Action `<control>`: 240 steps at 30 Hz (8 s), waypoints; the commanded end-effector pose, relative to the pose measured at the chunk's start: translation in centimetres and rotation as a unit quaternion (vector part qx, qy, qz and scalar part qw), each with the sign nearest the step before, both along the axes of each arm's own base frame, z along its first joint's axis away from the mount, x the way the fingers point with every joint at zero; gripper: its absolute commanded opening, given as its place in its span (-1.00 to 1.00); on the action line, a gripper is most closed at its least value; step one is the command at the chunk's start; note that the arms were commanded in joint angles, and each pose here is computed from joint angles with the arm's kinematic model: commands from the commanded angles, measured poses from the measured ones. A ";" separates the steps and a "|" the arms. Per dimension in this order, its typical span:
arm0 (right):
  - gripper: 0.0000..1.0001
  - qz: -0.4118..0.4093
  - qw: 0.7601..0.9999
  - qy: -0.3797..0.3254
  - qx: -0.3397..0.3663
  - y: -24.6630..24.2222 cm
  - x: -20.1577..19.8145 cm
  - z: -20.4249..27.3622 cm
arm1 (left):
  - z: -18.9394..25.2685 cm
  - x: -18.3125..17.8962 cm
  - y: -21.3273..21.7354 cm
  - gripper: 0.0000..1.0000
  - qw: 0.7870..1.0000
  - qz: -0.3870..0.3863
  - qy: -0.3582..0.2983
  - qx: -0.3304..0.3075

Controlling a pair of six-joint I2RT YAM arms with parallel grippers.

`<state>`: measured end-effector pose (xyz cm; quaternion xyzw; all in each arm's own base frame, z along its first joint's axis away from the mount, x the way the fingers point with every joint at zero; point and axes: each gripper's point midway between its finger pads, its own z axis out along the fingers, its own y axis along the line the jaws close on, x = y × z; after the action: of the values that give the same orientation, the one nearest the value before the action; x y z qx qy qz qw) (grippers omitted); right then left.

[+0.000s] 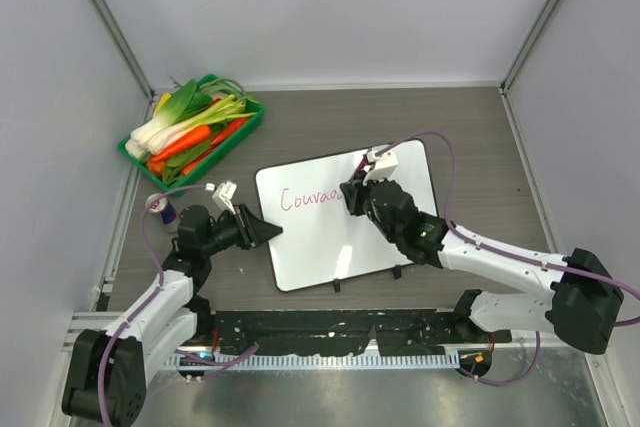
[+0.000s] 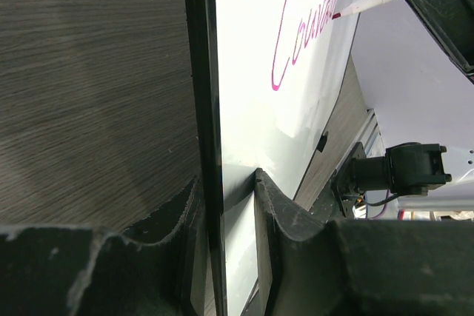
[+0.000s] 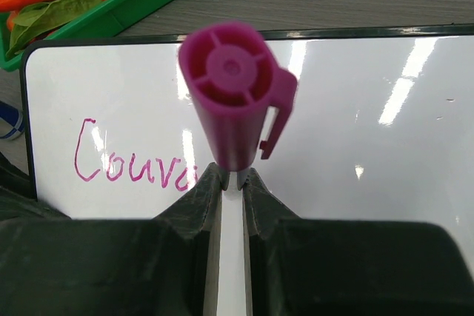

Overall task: Write a sentence on the whiteboard
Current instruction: Write on the whiteboard at the whiteboard stand.

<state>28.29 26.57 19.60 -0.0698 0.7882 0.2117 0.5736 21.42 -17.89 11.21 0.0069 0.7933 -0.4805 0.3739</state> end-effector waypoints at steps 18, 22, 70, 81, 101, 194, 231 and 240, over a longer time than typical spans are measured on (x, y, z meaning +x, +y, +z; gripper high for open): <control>-0.97 0.041 0.998 0.037 0.008 0.2 -2.1 -2.0 | 0.5 0.6 0.1 -0.99 0.999 -0.001 -0.032 0.009; -0.97 0.048 0.998 0.035 0.024 1.2 -1.7 -1.5 | 0.5 0.5 0.1 -1.00 0.999 -0.001 -0.033 0.009; -0.97 0.023 0.996 -0.011 0.080 -0.1 1.0 3.8 | 0.4 0.6 0.0 -1.00 1.000 -0.003 -0.029 0.008; -0.97 0.001 0.998 0.005 0.056 -0.6 1.6 1.6 | 0.5 0.6 0.0 -1.00 0.999 -0.003 -0.031 0.008; -0.97 -0.043 0.998 -0.006 0.039 -3.0 2.4 2.2 | 0.4 0.6 0.1 -1.00 1.000 -0.002 -0.030 0.008; -0.97 -0.023 0.996 -0.025 0.080 -3.5 2.1 3.2 | 0.5 0.6 0.0 -1.00 0.999 -0.003 -0.031 0.008; -0.98 -0.065 0.995 -0.026 0.071 -6.3 2.9 3.8 | 0.4 0.6 0.0 -1.00 1.000 -0.003 -0.029 0.009; -0.97 -0.048 0.994 -0.036 0.094 -5.0 3.5 5.6 | 0.4 0.6 0.0 -1.00 1.000 -0.003 -0.028 0.008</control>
<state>31.00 20.85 22.07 0.0063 0.7713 0.2284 0.5940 21.46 -18.01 11.17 0.0090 0.7924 -0.4836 0.3717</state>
